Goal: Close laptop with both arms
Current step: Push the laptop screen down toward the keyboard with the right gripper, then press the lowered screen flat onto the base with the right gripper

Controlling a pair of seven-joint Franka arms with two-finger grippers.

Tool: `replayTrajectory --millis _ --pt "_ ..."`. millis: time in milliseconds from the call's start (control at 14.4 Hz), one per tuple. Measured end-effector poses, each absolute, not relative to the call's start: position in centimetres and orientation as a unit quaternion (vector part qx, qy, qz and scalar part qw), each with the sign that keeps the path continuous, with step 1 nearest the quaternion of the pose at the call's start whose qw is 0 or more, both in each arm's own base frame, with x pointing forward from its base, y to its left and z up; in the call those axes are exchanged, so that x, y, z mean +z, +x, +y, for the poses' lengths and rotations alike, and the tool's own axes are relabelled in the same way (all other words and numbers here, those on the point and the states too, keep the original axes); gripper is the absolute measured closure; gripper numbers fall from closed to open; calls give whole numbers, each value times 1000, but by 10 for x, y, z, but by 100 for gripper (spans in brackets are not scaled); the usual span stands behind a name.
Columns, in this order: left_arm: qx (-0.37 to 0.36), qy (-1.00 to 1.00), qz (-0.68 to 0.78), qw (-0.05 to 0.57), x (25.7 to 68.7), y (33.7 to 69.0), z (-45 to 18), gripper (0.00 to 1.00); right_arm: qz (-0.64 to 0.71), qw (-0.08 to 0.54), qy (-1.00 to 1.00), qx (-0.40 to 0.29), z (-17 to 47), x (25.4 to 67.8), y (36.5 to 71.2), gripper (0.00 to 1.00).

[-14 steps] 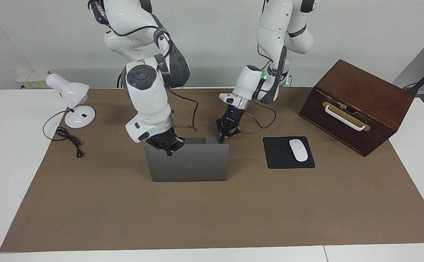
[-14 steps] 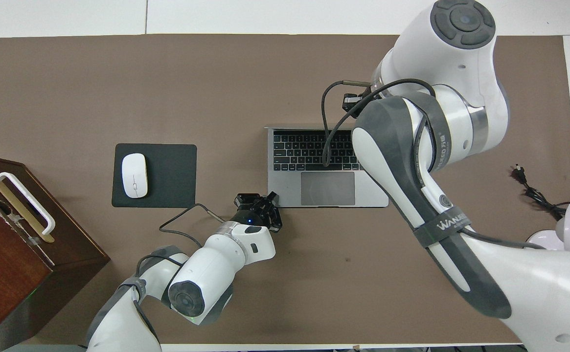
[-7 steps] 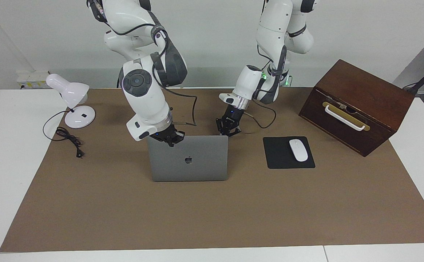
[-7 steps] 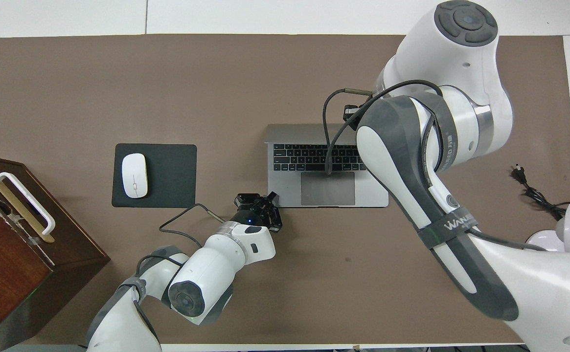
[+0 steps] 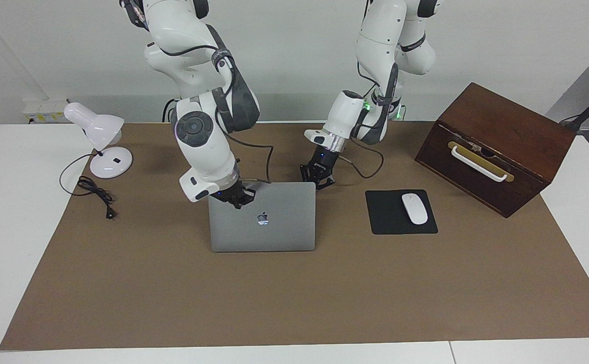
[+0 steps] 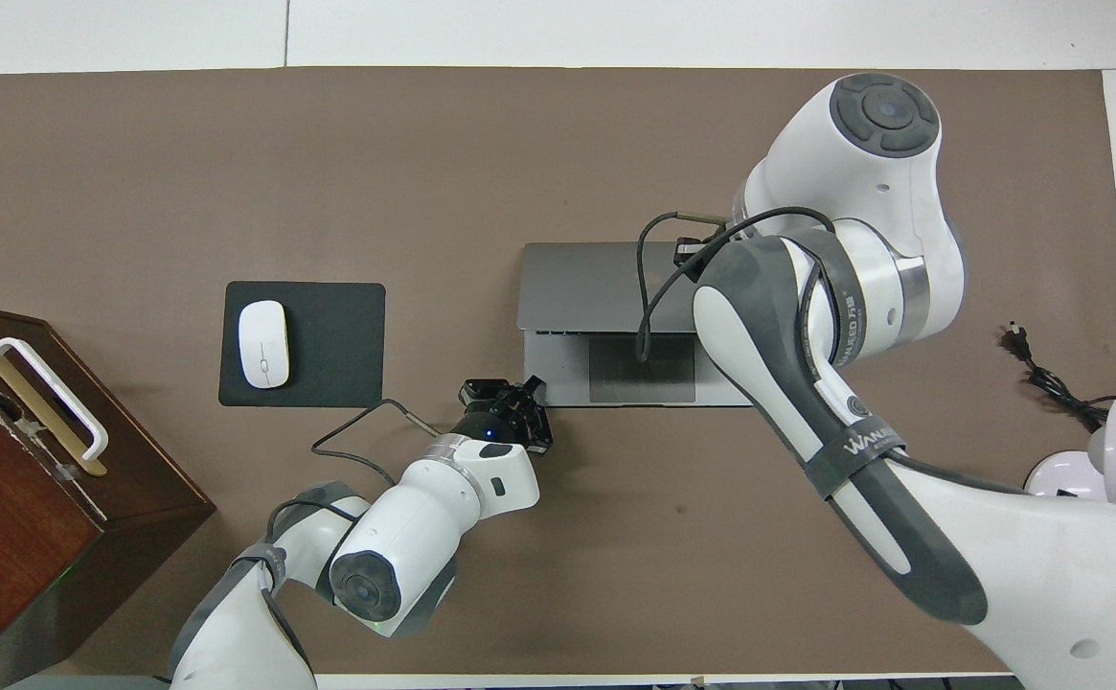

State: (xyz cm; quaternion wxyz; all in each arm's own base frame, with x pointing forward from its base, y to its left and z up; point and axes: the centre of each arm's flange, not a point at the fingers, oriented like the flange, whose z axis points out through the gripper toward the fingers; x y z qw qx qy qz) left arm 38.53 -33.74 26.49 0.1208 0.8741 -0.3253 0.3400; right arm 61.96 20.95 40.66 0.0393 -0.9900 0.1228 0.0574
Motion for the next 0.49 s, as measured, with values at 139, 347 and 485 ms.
replayTrajectory --millis 139,347,485 --pt "340 874 -325 121 265 385 -337 99 124 40 -990 55 208 402 617 99" --pt "340 874 -325 121 265 385 -337 99 126 43 -990 53 208 395 615 99" --pt "340 874 -325 121 265 385 -337 99 128 46 -990 48 208 388 615 99"
